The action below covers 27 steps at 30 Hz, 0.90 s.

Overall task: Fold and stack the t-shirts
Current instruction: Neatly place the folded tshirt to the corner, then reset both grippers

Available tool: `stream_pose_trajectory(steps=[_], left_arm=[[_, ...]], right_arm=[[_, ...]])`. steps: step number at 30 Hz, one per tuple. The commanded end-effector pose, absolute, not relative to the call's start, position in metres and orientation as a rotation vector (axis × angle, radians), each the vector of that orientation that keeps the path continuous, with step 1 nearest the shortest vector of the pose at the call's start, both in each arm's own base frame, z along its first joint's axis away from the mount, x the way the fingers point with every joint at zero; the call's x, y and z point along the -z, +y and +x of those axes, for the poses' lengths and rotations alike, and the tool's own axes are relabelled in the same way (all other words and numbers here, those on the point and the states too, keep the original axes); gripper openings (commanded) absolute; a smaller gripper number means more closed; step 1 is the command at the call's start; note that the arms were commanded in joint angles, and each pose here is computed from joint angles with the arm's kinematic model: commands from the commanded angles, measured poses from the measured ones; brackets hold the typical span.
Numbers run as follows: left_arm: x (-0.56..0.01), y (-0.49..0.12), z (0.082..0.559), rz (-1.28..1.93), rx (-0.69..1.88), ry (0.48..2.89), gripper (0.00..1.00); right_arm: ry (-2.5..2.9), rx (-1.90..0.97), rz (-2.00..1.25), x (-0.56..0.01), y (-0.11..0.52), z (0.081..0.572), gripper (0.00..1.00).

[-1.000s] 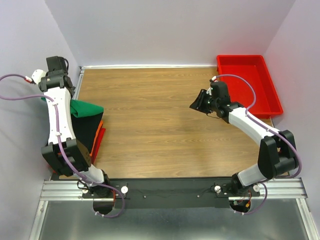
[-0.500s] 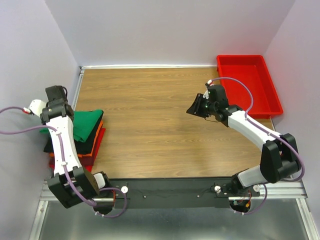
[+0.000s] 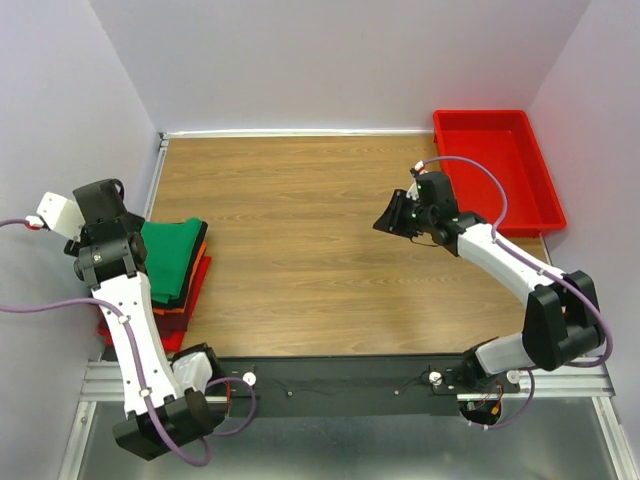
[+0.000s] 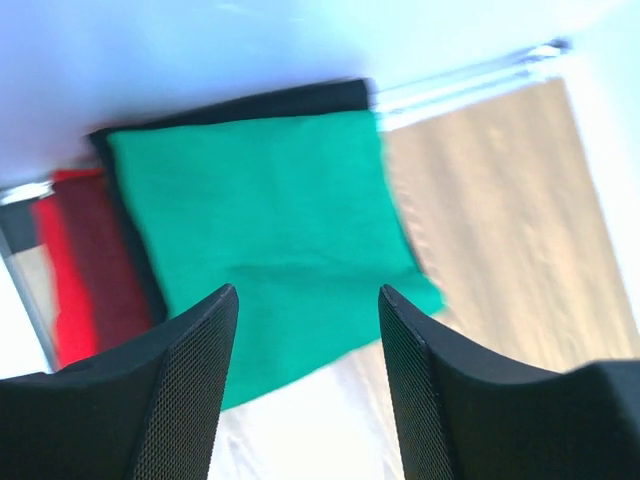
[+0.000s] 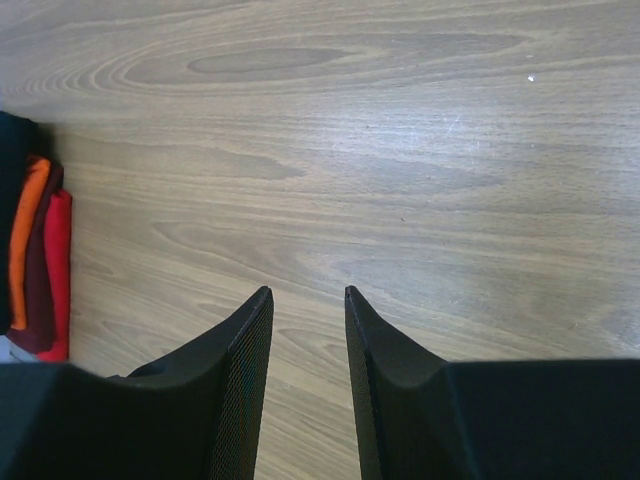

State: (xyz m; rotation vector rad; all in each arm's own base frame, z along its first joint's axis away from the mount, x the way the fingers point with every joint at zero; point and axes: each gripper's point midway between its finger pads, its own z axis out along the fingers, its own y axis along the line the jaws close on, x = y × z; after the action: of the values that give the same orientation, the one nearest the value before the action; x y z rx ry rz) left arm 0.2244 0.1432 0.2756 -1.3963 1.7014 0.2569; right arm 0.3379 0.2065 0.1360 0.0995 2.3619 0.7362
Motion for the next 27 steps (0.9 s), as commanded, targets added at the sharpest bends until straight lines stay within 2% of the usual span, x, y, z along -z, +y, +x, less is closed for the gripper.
stream_pose_trajectory(steps=[1,10,14,18,27], left_arm=[[-0.292,0.113,0.261,-1.203,-0.064,1.737,0.68],[-0.292,-0.037,0.341,-0.828,0.255,1.933,0.7],[-0.272,-0.131,0.361,-0.553,0.365,2.027,0.7],[-0.252,-0.193,0.359,-0.365,0.483,2.07,0.7],[-0.21,-0.277,0.328,-0.084,0.562,2.164,0.7]], right_arm=[[2.334,-0.739,0.058,-0.148,0.207,0.332,0.43],[2.257,-0.677,0.07,-0.168,0.195,0.336,0.45],[2.205,-0.574,0.105,-0.175,0.177,0.34,0.46],[2.163,-0.491,0.135,-0.181,0.162,0.342,0.46],[2.115,-0.352,0.232,-0.177,0.131,0.334,0.46]])
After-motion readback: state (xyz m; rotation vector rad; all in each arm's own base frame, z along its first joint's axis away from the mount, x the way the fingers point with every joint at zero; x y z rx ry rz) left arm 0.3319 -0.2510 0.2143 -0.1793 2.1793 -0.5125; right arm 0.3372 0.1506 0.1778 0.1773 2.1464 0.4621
